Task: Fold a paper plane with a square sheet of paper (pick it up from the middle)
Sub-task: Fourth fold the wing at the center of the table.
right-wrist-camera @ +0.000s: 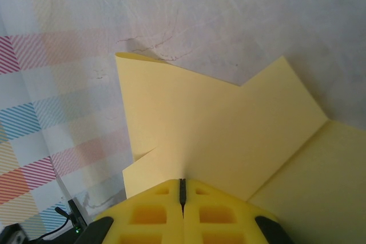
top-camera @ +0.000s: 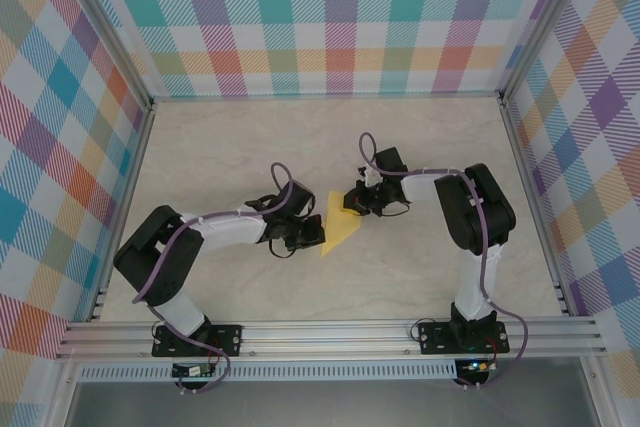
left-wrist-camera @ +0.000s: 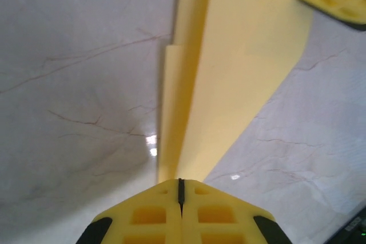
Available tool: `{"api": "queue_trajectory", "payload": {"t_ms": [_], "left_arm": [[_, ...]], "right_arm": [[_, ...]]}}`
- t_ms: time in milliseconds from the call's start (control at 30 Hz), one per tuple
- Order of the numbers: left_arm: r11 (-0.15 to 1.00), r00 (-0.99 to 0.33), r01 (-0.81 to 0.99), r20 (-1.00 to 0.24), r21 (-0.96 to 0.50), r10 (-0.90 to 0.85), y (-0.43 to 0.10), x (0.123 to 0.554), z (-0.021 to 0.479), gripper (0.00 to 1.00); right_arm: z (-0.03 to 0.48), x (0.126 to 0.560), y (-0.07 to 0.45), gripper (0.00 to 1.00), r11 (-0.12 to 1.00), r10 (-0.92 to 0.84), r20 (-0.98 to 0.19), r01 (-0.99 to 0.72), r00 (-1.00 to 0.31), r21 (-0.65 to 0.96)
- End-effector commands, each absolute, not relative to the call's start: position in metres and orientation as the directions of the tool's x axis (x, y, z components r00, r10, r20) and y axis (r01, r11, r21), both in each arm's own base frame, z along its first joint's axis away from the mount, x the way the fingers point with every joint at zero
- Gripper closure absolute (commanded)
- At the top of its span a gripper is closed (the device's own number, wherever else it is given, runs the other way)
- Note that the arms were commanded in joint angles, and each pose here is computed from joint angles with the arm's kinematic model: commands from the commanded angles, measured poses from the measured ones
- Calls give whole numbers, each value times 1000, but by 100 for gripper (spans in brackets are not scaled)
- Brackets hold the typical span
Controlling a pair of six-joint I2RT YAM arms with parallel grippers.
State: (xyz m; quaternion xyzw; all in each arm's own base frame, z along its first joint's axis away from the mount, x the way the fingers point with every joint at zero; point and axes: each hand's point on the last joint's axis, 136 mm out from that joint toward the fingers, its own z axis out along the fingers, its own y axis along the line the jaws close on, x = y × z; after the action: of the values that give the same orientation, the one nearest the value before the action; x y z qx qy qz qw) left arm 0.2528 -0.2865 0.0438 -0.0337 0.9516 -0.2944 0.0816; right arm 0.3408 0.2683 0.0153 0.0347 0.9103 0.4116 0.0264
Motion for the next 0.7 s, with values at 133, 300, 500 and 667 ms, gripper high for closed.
{"api": "queue_trajectory", "payload": {"t_ms": [133, 300, 500, 667], "left_arm": [[715, -972, -18, -154, -699, -176, -322, 289, 87, 94], [665, -970, -68, -107, -743, -218, -344, 307, 73, 91], [657, -963, -127, -67, -743, -261, -351, 318, 47, 89], [725, -959, -195, -26, -661, -281, -332, 305, 11, 89]], "right_arm": [[-27, 327, 247, 96, 760, 116, 36, 112, -993, 640], [-31, 327, 246, 96, 761, 124, 47, 125, -991, 637], [-34, 324, 245, 96, 764, 122, 54, 129, -991, 632], [-36, 323, 244, 96, 769, 124, 57, 132, -991, 626]]}}
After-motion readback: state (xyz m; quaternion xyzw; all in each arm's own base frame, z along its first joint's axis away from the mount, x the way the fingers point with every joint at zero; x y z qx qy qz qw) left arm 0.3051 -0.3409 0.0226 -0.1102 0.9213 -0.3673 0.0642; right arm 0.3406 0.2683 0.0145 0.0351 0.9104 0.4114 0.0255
